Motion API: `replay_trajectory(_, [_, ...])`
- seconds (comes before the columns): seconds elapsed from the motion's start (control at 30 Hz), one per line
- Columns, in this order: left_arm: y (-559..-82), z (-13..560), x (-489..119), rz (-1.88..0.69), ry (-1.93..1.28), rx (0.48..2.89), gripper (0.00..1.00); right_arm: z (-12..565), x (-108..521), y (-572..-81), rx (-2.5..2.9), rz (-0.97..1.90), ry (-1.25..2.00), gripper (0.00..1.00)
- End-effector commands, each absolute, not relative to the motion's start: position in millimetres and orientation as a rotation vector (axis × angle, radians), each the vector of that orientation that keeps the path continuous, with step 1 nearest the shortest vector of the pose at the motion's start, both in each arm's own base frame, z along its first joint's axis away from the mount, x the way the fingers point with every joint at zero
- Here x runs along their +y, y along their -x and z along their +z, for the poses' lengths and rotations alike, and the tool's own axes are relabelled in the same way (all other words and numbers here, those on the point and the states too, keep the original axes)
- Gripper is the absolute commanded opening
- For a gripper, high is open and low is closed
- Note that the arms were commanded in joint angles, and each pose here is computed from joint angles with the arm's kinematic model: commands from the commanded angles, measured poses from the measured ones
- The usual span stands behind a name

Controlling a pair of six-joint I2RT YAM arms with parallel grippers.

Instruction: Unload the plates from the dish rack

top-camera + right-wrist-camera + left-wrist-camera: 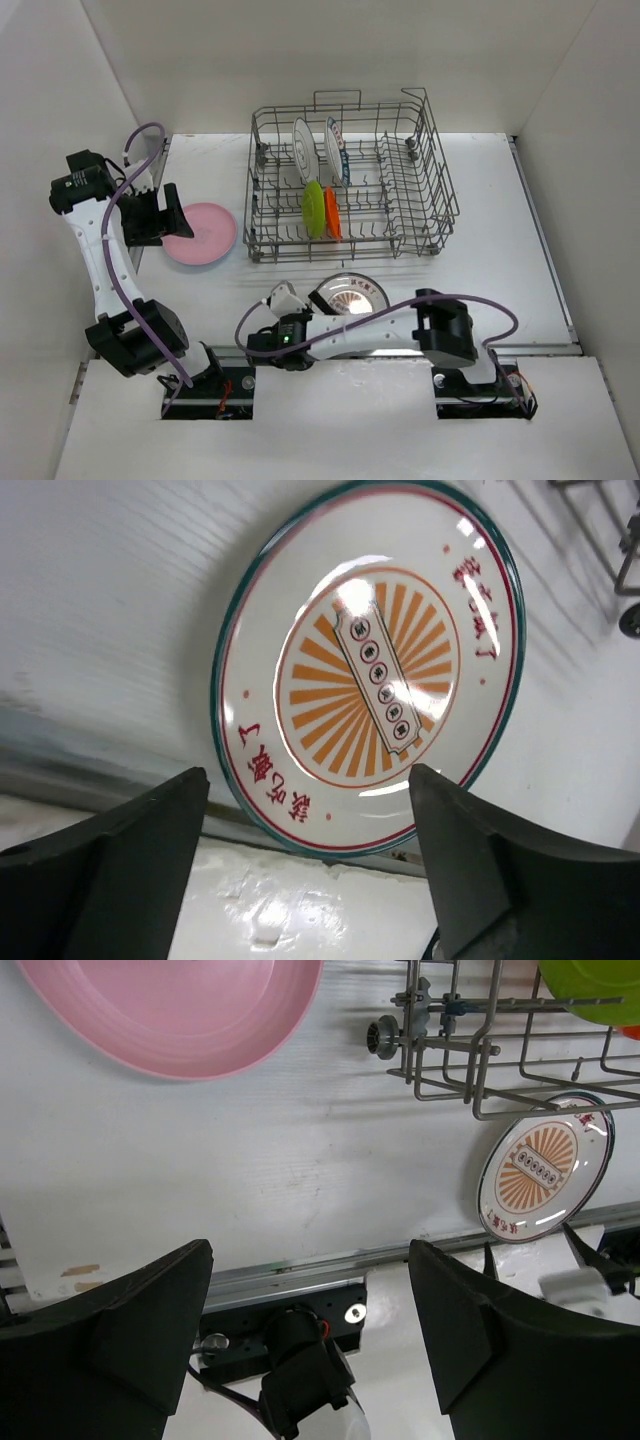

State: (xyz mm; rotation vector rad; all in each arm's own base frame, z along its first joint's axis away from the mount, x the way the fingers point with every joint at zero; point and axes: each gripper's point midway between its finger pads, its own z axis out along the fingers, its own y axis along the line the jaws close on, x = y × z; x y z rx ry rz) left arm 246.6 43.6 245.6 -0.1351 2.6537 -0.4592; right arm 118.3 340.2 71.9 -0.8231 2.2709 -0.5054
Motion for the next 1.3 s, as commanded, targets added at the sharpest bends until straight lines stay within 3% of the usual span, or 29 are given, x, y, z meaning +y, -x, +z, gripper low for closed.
replay_trajectory(0.0, [-236, 249, 35, -0.501, 0.113, 2.654, 0.77, 151, 374, -124, 2.223, -0.188, 0.724, 0.89])
replay_trajectory(0.07, [-237, 251, 36, -0.495, 0.109, 2.647, 0.77, 198, 392, -123, 2.182, 0.046, 0.679, 0.94])
replay_trajectory(0.23, [-245, 250, 36, -0.527, 0.111, 2.648, 0.78, 302, 411, -142, 2.032, 0.535, 0.631, 0.94])
replay_trajectory(0.37, [-250, 247, 37, -0.555, 0.116, 2.656, 0.78, 355, 374, -234, 1.952, 0.633, 0.327, 0.94])
replay_trajectory(0.4, [-252, 250, 37, -0.548, 0.112, 2.648, 0.78, 358, 351, -277, 1.951, 0.583, 0.219, 0.92])
replay_trajectory(0.5, [-261, 253, 34, -0.589, 0.109, 2.636, 0.78, 378, 335, -339, 1.917, 0.622, 0.188, 0.86])
replay_trajectory(0.7, [-273, 260, 36, -0.563, 0.090, 2.658, 0.81, 339, 344, -444, 1.952, 0.497, 0.260, 0.84])
replay_trajectory(0.73, [-272, 259, 38, -0.548, 0.092, 2.665, 0.81, 350, 333, -464, 1.925, 0.471, 0.209, 0.81])
replay_trajectory(0.87, [-280, 252, 43, -0.505, 0.108, 2.700, 0.82, 304, 309, -530, 1.963, 0.352, 0.065, 0.70])
replay_trajectory(1.1, [-288, 244, 48, -0.514, 0.146, 2.729, 0.82, 249, 320, -566, 2.000, 0.427, 0.120, 0.66])
replay_trajectory(1.13, [-289, 242, 48, -0.523, 0.164, 2.739, 0.82, 234, 325, -565, 2.027, 0.438, 0.151, 0.63])
replay_trajectory(1.27, [-292, 238, 51, -0.517, 0.184, 2.755, 0.82, 214, 336, -565, 2.056, 0.484, 0.191, 0.31])
